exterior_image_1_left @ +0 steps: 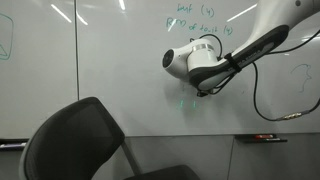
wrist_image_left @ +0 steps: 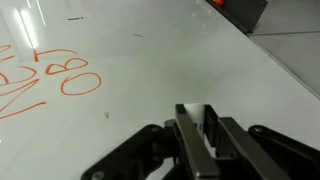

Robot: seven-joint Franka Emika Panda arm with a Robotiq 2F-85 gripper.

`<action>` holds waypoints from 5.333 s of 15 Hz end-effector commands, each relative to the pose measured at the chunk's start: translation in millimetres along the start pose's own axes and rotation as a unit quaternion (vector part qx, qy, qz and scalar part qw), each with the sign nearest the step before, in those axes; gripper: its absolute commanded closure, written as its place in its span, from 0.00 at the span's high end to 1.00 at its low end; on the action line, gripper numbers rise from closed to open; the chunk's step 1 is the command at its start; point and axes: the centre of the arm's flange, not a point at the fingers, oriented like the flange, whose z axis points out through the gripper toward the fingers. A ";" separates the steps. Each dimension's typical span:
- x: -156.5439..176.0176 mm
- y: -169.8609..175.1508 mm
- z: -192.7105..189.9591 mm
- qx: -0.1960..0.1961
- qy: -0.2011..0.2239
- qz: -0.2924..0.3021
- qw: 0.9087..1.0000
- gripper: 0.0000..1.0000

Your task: Use the marker on the chair to draw on the whiteboard

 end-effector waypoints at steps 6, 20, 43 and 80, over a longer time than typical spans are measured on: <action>18.1 -23.3 10.3 -0.012 -0.010 -0.022 1.000 0.10; 26.2 -9.5 11.1 -0.053 0.015 -0.019 0.998 0.10; -32.8 -41.5 -43.8 0.093 -0.032 -0.124 0.987 0.10; 57.6 -107.1 -24.9 0.055 0.007 0.085 0.995 0.10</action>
